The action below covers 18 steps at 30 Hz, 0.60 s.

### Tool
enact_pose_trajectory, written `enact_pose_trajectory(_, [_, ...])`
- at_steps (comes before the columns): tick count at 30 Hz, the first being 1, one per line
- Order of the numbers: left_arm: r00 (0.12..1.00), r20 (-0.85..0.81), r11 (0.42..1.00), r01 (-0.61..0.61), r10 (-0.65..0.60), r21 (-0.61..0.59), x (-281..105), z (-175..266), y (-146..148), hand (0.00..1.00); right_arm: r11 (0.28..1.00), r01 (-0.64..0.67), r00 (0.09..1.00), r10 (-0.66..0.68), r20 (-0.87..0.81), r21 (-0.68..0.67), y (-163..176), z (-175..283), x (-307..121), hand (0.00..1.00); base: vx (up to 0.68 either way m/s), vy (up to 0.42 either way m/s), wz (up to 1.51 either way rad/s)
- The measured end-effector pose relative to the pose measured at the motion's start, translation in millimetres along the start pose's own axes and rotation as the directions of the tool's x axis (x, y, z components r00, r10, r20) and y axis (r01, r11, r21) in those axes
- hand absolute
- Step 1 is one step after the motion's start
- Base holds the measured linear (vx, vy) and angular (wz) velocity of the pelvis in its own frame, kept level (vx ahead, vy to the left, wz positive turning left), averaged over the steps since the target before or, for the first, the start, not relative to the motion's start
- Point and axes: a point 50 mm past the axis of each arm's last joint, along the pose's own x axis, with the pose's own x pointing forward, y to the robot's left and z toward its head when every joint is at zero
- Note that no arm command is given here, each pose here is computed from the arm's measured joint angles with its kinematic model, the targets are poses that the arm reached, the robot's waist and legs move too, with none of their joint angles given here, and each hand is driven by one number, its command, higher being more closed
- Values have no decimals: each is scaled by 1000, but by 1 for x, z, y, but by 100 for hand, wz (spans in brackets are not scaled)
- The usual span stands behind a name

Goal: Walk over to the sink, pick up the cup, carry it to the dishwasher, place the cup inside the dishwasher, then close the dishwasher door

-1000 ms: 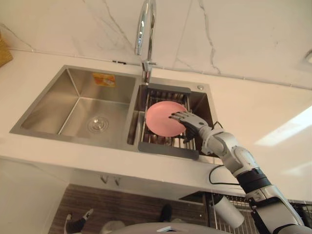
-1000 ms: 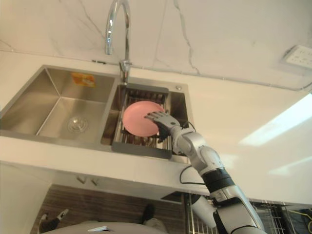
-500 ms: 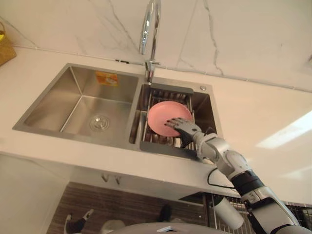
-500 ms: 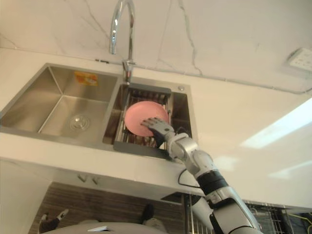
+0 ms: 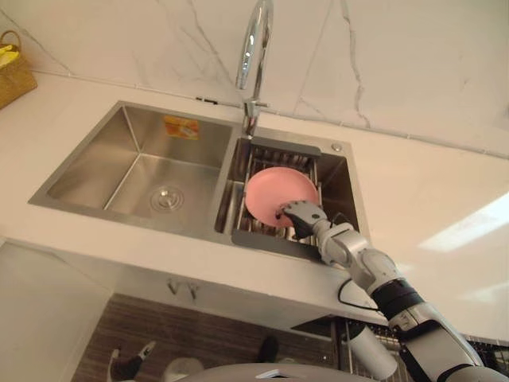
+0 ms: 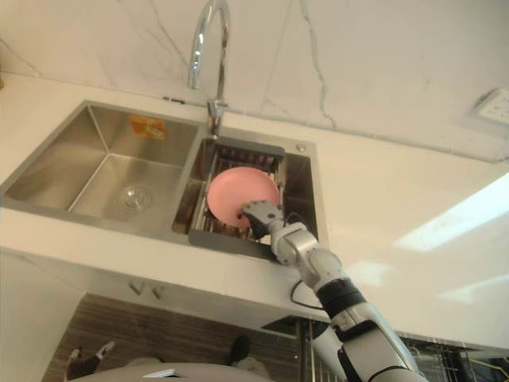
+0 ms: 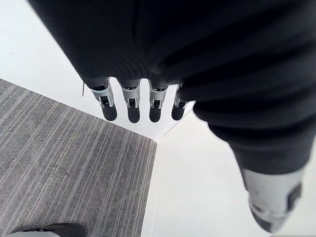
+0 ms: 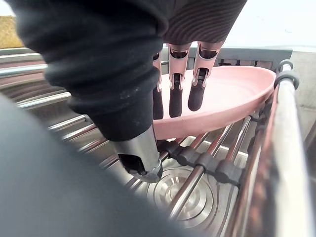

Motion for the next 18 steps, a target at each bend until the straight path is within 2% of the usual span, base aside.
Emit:
enact_pose_trajectory(7, [1000, 4, 1000, 8, -8, 8, 0, 0, -2, 0, 994, 38, 993, -50, -108, -107, -1, -16, 6, 100, -12, 17, 6])
enact_pose_trajectory(12, [1000, 7, 1000, 17, -17, 9, -1, 1, -4, 0, 987, 103, 984, -119, -134, -121, -3, -21, 6, 100, 0, 0, 0])
enact_pose_trajectory(18, [1000, 7, 1000, 14, -14, -2, -1, 2, -3, 0, 985, 124, 982, -138, -126, -116, -4, -21, 6, 100, 0, 0, 0])
